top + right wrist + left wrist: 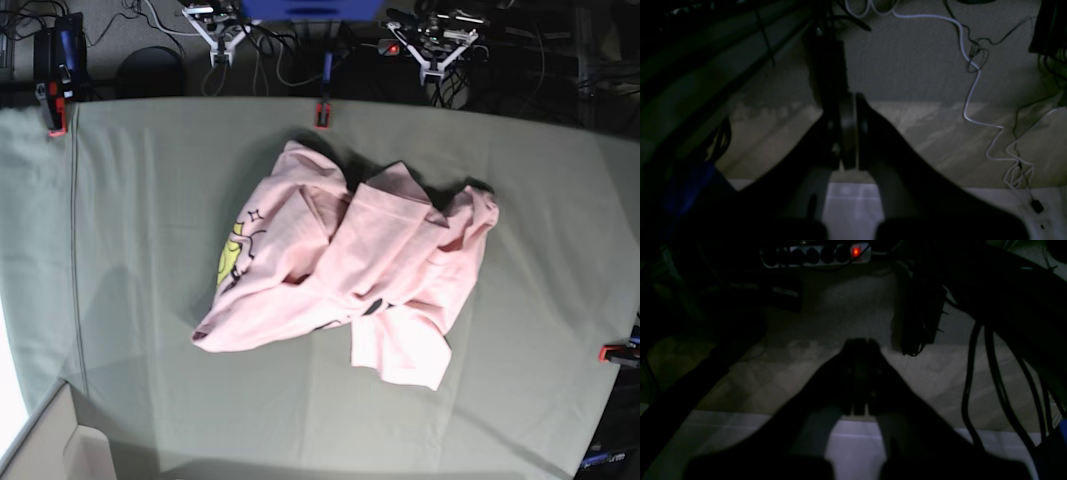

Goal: Layout the t-shirt on the table in an organized manner, then fold the t-shirt properly
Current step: 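Move both grippers from rest toward the crumpled pink t-shirt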

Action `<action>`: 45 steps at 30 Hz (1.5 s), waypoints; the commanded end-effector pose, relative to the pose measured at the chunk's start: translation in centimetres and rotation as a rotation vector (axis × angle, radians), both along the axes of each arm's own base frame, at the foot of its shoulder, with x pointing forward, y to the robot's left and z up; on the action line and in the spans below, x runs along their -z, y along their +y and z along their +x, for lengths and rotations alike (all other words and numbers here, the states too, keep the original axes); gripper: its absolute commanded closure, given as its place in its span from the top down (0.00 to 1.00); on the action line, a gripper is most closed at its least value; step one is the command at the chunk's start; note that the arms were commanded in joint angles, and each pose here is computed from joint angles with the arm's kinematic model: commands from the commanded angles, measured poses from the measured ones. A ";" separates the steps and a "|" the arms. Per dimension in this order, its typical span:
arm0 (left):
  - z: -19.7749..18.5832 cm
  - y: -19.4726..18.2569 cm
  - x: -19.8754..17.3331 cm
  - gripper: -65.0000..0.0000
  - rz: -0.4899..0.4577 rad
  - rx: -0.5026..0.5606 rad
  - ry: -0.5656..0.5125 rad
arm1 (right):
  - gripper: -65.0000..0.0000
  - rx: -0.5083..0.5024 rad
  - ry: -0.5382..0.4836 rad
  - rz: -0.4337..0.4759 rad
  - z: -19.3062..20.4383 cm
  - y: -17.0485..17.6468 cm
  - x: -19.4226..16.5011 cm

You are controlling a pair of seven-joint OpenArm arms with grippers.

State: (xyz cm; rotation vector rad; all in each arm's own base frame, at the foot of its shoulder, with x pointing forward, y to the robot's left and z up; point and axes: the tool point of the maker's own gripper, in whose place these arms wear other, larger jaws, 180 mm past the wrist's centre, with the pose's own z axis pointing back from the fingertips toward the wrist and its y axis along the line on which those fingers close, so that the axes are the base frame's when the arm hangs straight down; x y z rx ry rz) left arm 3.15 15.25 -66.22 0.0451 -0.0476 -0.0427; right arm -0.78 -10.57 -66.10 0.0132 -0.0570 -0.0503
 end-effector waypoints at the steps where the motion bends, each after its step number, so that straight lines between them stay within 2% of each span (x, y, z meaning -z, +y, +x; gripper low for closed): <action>1: 0.1 0.3 0.0 0.00 0.009 0.000 -0.005 | 0.00 0.000 -0.008 0.016 0.4 0.4 0.0; 7: -0.4 0.3 0.0 0.00 0.009 -0.002 -0.001 | 0.00 -0.005 -0.011 0.002 0.4 -0.5 0.0; 34: -0.4 0.3 0.0 0.00 0.010 0.003 0.000 | 0.00 -0.004 -0.007 0.003 0.0 -0.5 0.0; 37: -0.6 1.6 -0.4 0.00 0.025 0.002 -0.034 | 0.00 -0.005 -0.001 0.004 -1.6 -0.5 -0.2; 40: -0.6 1.8 -1.8 0.00 0.019 0.004 -0.126 | 0.00 -0.004 -0.060 -0.002 -2.2 -0.7 -1.3; 45: 0.3 4.8 -7.1 0.00 -0.007 -0.085 -0.277 | 0.00 -0.003 -0.186 -0.019 -3.3 -1.4 -5.3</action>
